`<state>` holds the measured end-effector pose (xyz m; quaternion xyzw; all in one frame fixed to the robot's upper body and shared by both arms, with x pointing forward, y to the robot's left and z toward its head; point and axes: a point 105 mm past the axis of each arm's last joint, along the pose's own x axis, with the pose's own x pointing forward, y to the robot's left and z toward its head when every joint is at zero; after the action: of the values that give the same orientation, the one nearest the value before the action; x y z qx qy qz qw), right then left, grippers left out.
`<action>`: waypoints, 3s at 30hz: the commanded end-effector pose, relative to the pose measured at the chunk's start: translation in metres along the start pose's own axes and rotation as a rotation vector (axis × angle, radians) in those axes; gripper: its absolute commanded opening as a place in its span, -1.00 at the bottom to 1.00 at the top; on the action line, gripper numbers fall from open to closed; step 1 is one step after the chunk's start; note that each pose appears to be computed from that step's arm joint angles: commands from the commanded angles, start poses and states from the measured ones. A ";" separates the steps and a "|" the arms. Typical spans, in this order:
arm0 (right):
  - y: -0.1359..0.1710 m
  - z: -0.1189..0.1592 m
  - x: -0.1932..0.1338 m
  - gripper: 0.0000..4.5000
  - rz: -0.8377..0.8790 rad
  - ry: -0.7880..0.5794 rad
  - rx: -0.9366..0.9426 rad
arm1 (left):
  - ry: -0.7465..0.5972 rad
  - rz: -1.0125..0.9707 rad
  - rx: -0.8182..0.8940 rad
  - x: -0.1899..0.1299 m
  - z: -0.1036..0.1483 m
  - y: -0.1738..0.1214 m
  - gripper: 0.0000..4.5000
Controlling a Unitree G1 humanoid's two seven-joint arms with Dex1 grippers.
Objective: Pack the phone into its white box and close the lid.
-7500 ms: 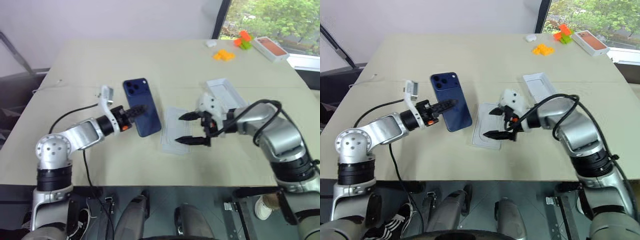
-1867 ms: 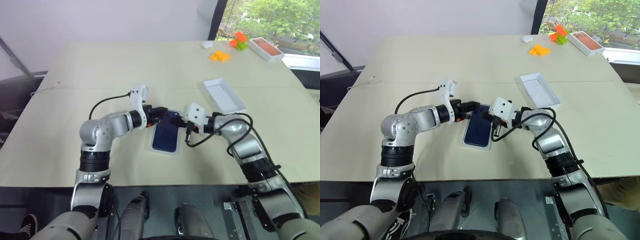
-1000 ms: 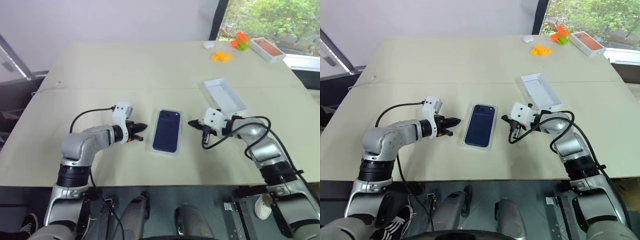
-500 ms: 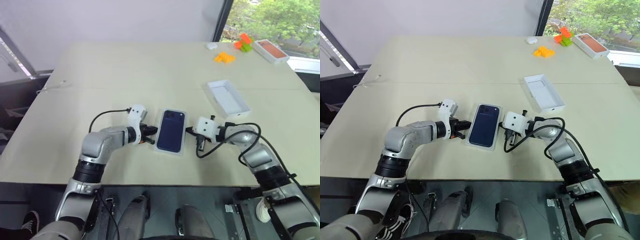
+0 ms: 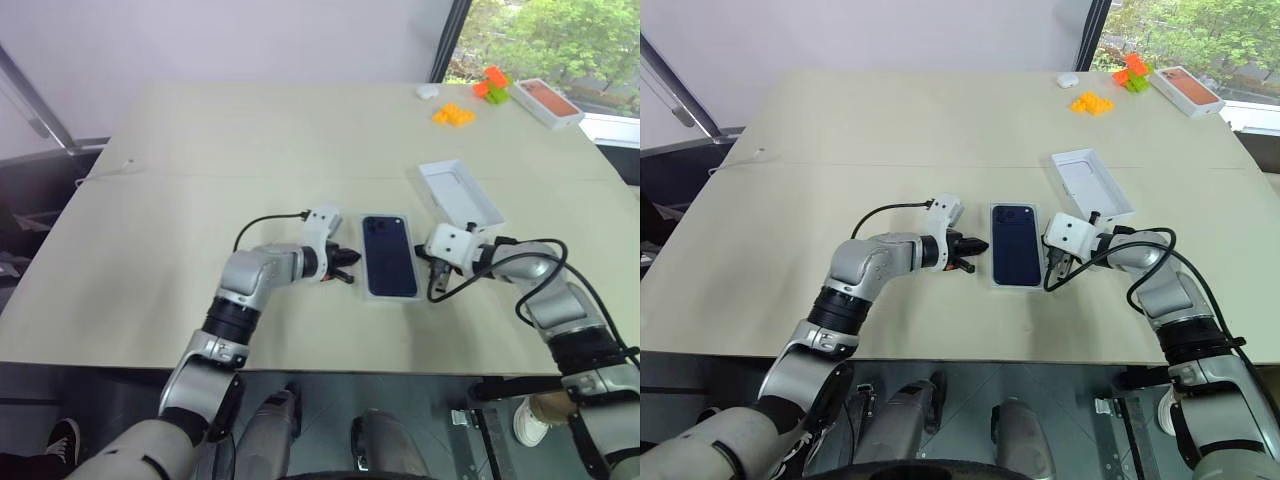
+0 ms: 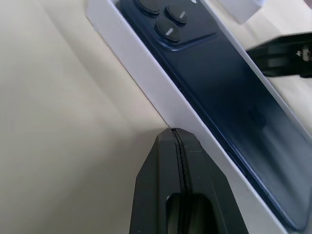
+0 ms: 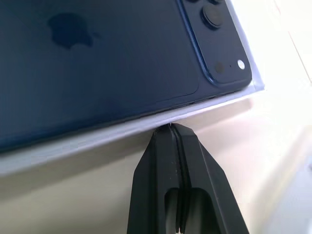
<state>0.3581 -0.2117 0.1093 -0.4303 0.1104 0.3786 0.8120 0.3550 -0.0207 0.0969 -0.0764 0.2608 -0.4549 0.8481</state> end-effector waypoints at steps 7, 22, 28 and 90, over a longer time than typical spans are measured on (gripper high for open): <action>-0.014 -0.011 -0.018 -0.99 -0.033 0.024 -0.034 | -0.002 -0.137 0.065 0.032 0.010 -0.042 -1.00; -0.013 -0.011 -0.019 -0.99 -0.016 0.026 -0.027 | -0.024 -0.113 0.068 0.034 0.016 -0.035 -1.00; -0.021 -0.007 -0.022 -0.99 -0.013 0.027 -0.030 | -0.062 -0.096 0.075 0.028 0.024 -0.029 -1.00; -0.067 0.027 -0.053 -0.40 -0.018 -0.067 0.117 | -0.276 -0.124 0.126 -0.040 0.080 -0.026 0.23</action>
<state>0.3632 -0.2425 0.1676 -0.3893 0.1394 0.3863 0.8245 0.3655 -0.0143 0.1696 -0.0947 0.1400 -0.4901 0.8551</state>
